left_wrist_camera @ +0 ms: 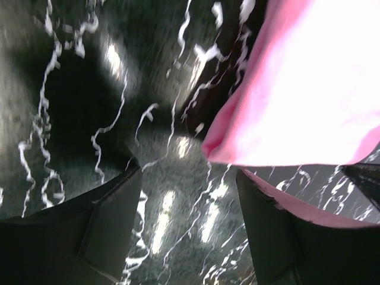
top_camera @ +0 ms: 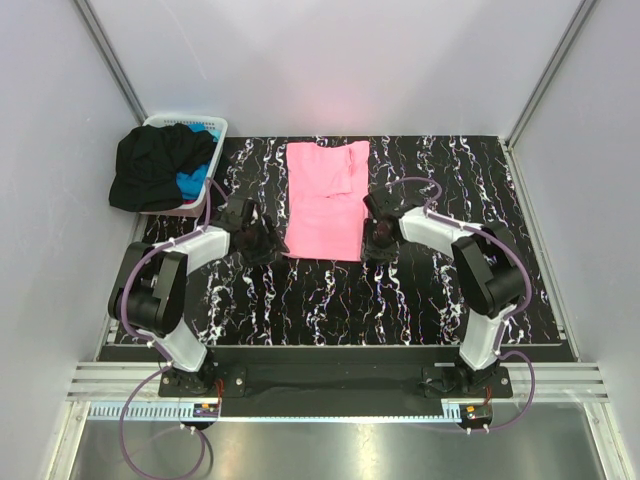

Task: Fold and stack the t-shirts
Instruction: Fold the tshirt

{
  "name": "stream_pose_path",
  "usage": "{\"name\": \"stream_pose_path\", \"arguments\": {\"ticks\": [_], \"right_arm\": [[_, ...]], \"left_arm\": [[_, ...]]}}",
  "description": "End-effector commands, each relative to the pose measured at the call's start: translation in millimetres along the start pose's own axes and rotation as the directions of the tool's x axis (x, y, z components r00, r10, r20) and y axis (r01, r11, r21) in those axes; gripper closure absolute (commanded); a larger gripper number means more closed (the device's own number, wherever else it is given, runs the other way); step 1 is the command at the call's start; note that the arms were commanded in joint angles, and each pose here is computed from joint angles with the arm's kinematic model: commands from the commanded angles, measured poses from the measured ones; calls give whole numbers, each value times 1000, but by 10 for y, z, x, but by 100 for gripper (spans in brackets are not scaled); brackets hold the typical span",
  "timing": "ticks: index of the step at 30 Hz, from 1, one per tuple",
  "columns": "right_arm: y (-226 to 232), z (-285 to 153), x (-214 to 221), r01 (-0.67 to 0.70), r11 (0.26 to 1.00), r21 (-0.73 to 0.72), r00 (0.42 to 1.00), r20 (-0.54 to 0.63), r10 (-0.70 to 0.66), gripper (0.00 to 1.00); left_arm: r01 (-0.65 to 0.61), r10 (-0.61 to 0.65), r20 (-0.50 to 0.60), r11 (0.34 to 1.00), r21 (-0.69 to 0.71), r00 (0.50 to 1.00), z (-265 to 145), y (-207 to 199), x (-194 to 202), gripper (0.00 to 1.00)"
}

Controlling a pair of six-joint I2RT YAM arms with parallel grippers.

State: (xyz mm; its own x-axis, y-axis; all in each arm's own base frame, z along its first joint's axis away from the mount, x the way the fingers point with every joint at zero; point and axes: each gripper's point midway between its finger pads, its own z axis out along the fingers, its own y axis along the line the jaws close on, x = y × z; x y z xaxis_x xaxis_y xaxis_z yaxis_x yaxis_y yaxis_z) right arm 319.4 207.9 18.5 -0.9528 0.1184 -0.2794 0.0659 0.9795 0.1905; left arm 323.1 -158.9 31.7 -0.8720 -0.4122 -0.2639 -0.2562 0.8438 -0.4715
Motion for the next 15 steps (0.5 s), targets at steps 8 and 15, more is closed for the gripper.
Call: {"name": "stream_pose_path", "arguments": {"ticks": [8,15], "right_arm": [[138,-76,-242,-42,971,-237,994,85,64,49],[287,-35,-260,-39,943,-330,995,69,65,51]], "left_arm": [[28,-42,89,989,147,995,77,-229,-295,29],[68,-80,50,976,208,996,183,-306,-282,30]]}}
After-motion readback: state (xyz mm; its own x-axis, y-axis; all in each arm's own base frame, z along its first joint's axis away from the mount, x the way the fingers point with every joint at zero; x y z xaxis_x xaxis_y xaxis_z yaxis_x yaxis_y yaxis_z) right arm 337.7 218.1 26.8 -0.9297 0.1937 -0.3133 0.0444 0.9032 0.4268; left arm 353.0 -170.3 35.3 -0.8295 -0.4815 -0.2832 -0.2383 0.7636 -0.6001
